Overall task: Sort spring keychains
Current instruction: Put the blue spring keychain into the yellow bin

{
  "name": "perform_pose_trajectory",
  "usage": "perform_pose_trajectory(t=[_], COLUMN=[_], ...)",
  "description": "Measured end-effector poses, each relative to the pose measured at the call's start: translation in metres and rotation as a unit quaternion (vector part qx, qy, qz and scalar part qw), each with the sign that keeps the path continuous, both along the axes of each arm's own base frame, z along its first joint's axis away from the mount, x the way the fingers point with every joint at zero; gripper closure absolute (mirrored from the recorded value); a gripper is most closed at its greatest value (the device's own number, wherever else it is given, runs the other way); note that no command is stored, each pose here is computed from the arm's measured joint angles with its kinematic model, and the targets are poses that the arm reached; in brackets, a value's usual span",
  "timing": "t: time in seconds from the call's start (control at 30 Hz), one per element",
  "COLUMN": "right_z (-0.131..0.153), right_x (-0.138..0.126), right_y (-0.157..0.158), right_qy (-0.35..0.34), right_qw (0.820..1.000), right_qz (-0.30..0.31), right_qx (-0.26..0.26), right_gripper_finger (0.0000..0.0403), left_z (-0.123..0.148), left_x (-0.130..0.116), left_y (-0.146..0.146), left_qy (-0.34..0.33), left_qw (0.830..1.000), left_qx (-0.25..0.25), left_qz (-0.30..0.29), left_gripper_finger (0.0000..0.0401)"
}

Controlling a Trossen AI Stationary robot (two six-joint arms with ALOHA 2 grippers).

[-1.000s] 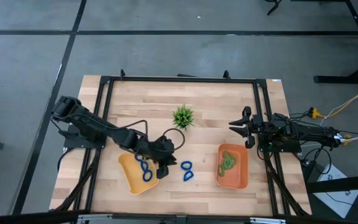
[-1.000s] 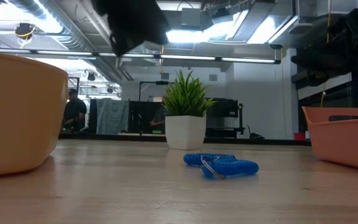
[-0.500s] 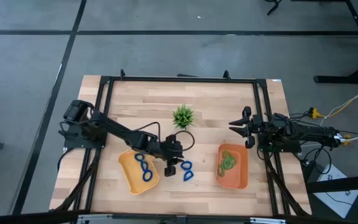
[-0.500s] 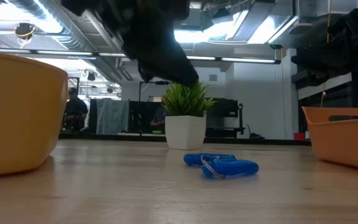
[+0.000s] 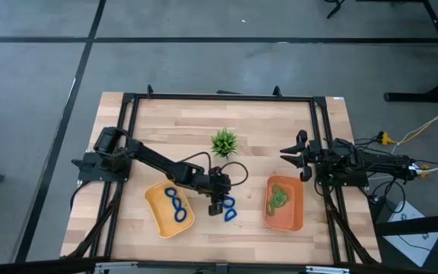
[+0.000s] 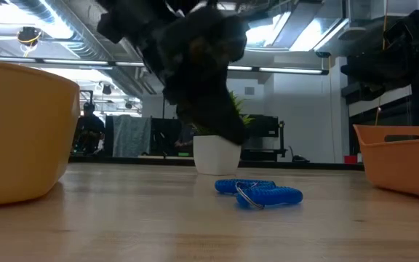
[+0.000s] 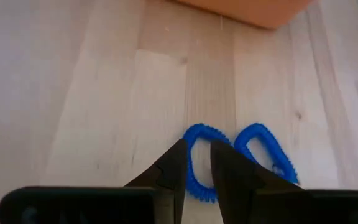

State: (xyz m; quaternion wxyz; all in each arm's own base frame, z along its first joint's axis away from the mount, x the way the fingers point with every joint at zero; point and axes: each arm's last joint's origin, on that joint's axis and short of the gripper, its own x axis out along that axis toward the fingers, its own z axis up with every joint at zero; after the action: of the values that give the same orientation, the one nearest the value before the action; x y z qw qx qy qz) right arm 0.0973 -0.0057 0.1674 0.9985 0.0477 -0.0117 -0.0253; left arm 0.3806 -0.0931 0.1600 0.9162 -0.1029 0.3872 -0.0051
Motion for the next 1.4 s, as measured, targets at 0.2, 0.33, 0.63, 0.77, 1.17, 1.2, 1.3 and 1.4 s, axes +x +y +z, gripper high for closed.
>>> perform_pose_trajectory(t=[0.2,0.33,0.63,0.77,1.17,1.2,1.3,1.4], right_z=[0.0,0.0,0.0,0.0,0.0,0.0,0.0,0.0], right_x=[0.0,0.0,0.0,0.0,0.0,0.0,0.0,0.0], right_y=[0.0,0.0,0.0,0.0,0.0,0.0,0.0,0.0], right_qy=[0.0,0.0,0.0,0.0,0.0,0.0,0.0,0.0], right_qw=[1.0,1.0,1.0,1.0,1.0,1.0,1.0,1.0], right_qz=[0.0,0.0,0.0,0.0,0.0,0.0,0.0,0.0], right_qx=[0.0,0.0,0.0,0.0,0.0,0.0,0.0,0.0], right_gripper_finger=[0.0305,0.0305,0.0305,0.0305,0.0305,0.0305,0.0305,0.0305], left_z=[-0.008,-0.011,-0.013,-0.012,-0.013,-0.013,-0.013,-0.015], left_x=[0.007,0.011,0.016,0.017,0.018,0.018,0.018,0.018], left_y=[-0.002,-0.003,0.005,0.006,0.011,0.012,0.012,0.012], left_qy=[0.042,0.054,0.066,0.063,0.06,0.06,0.058,0.059], left_qw=[0.999,0.998,0.997,0.997,0.998,0.998,0.998,0.998], left_qx=[0.013,0.009,-0.033,-0.032,-0.02,-0.02,-0.007,-0.002], left_qz=[-0.003,-0.009,-0.031,-0.03,-0.013,-0.013,-0.027,-0.031], left_gripper_finger=[0.0336,0.0336,0.0323,0.0305,0.0226,0.0222,0.0219,0.0221])
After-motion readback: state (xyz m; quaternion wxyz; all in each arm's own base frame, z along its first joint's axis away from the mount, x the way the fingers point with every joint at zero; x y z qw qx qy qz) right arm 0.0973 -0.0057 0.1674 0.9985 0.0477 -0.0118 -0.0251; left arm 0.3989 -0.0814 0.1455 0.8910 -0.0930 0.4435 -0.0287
